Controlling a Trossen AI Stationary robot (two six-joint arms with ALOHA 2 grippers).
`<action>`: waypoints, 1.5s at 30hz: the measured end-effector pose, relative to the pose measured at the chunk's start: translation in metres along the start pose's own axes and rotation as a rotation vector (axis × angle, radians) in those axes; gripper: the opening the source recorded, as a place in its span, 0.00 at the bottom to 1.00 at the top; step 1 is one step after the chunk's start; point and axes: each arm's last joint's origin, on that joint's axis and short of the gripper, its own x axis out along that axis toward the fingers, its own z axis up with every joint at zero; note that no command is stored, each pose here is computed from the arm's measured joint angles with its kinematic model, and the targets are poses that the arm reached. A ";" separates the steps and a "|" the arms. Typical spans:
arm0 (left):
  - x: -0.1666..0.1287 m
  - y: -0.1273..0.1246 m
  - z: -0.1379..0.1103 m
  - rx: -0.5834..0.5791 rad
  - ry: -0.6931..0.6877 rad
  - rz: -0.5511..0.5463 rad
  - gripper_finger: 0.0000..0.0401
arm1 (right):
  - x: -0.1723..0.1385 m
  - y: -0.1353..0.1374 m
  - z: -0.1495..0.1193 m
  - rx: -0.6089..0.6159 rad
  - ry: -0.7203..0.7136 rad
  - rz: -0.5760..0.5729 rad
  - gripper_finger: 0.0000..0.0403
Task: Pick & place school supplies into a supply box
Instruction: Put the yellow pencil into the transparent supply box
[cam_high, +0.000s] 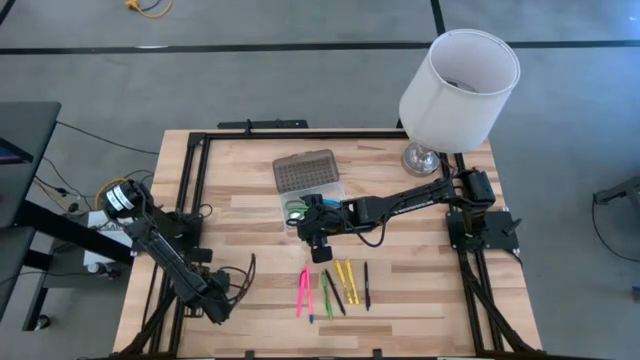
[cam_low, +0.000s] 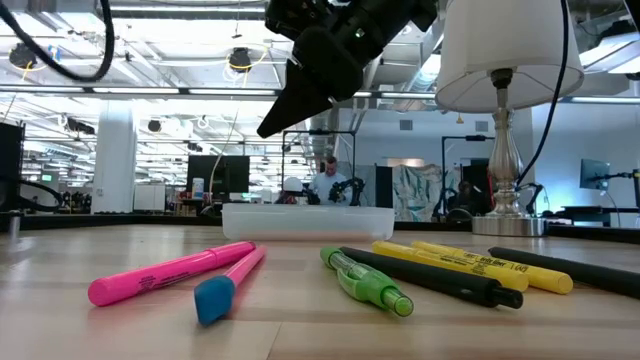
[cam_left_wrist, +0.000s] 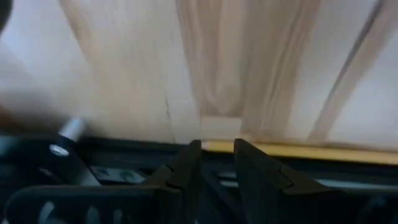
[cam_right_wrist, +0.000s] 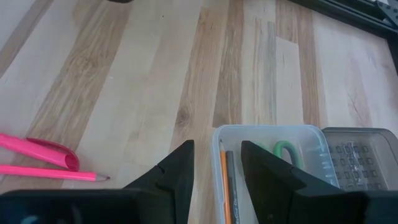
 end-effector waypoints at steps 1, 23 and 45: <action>0.003 0.001 -0.001 -0.009 0.022 -0.004 0.23 | 0.000 0.000 0.000 0.000 0.000 0.000 0.31; 0.026 -0.001 0.002 -0.004 -0.006 -0.097 0.23 | 0.000 0.000 0.000 0.000 0.000 0.000 0.31; -0.029 0.003 -0.004 -0.166 -0.311 -0.123 0.23 | 0.000 0.000 0.000 0.001 0.002 -0.001 0.31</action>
